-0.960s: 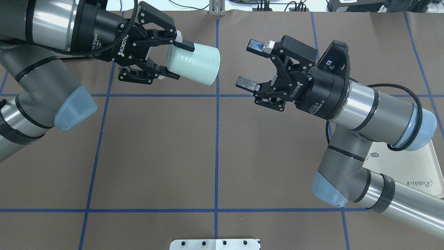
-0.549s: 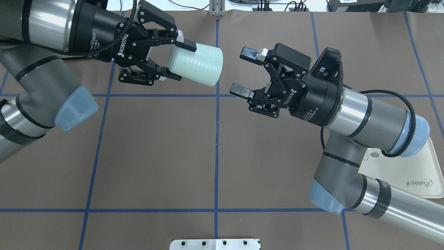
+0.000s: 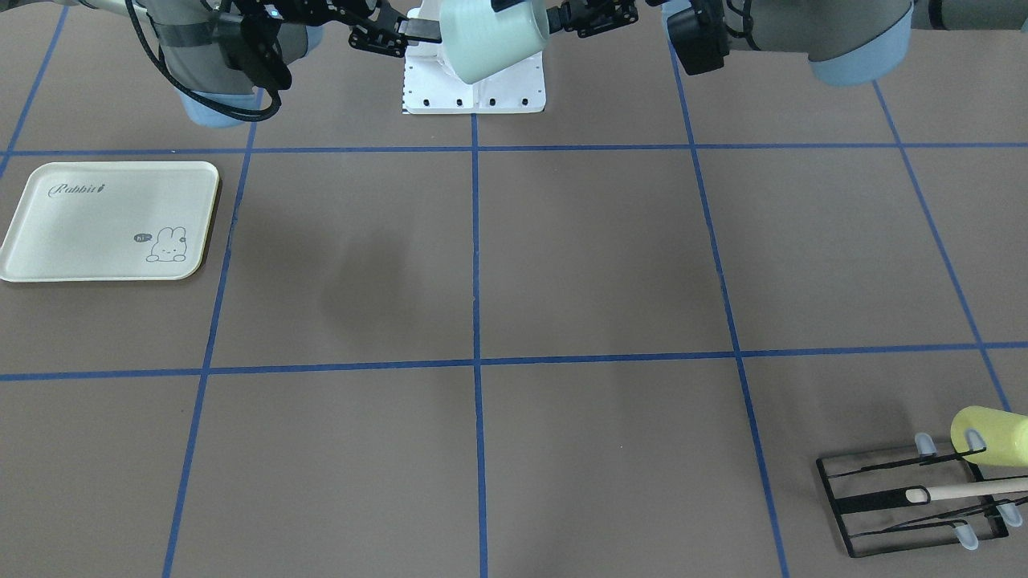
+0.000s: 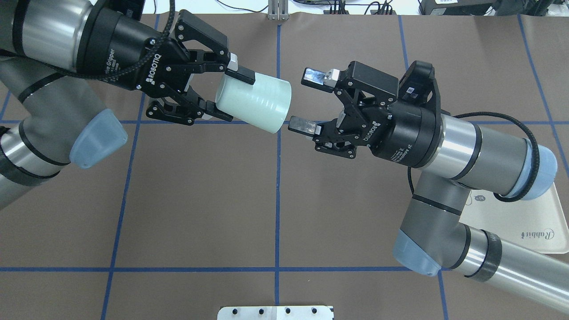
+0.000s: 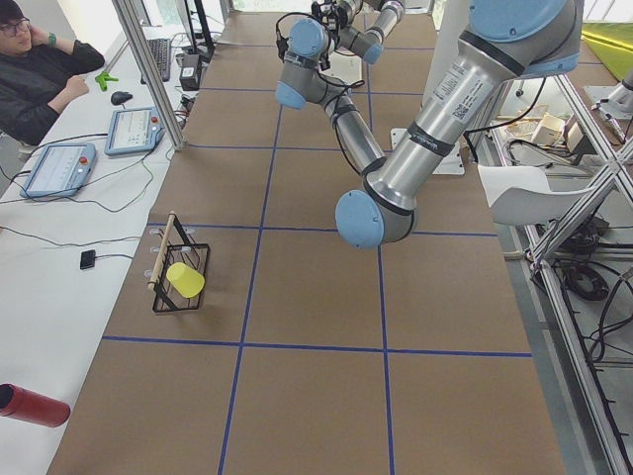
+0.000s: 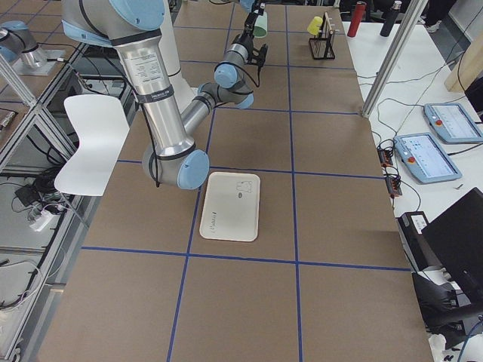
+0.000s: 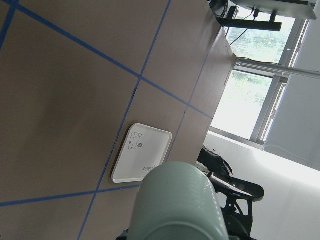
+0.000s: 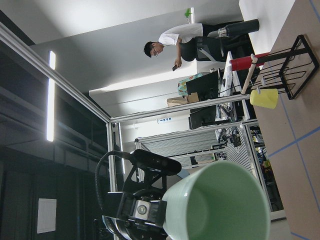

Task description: Left arm grabs green cup and hands to right arm on tray

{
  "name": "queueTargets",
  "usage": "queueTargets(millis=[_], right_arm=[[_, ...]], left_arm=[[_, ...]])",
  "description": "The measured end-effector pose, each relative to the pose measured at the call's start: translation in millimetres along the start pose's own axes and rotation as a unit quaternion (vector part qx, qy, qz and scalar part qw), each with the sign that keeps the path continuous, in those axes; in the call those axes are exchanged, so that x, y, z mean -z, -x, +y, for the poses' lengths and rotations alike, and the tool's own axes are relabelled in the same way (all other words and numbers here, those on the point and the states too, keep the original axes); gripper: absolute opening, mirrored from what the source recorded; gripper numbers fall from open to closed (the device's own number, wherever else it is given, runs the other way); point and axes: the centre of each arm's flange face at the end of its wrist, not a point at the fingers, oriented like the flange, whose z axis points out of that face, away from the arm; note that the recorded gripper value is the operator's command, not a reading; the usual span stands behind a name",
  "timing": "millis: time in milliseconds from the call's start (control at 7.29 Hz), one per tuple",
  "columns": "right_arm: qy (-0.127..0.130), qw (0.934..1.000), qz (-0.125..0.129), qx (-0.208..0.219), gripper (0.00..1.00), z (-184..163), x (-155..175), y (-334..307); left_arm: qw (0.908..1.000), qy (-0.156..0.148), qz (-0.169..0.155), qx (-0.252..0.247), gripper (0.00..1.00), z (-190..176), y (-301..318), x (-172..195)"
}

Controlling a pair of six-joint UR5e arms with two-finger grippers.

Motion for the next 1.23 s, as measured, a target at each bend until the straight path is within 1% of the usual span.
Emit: queueTargets(millis=[137, 274, 411, 549, 686, 960, 1234], right_arm=[[0.011, 0.9999, 0.002, 0.004, 0.98, 3.0, -2.2, 1.8], [0.017, 0.9998, 0.001, 0.006, 0.97, 4.8, -5.0, 4.2], [0.019, 0.9998, -0.002, 0.008, 0.92, 5.8, -7.3, 6.6], [0.020, 0.9998, -0.005, 0.009, 0.84, 6.3, -8.5, 8.2], [0.020, 0.9997, -0.008, 0.009, 0.69, 6.9, -10.0, 9.8], [0.021, 0.9996, -0.014, 0.010, 0.44, 8.0, -13.0, 13.1], [0.022, 0.9996, -0.015, 0.010, 0.00, 8.4, -13.7, 13.8]], left_arm=[[1.0000, 0.007, 0.002, 0.000, 0.21, 8.1, -2.5, 1.9], [0.9999, 0.013, 0.003, 0.000, 0.22, 15.9, -3.7, 1.6], [0.9998, 0.021, 0.004, 0.000, 0.22, 23.1, -3.3, -1.6], [0.9996, 0.027, 0.004, 0.000, 0.22, 27.4, -2.6, -4.4], [0.9996, 0.029, 0.004, 0.000, 0.21, 29.4, -2.2, -5.6], [0.9994, 0.034, 0.004, -0.002, 0.22, 33.6, -2.0, -7.0], [0.9993, 0.037, 0.005, -0.003, 0.21, 36.1, -1.9, -7.9]])
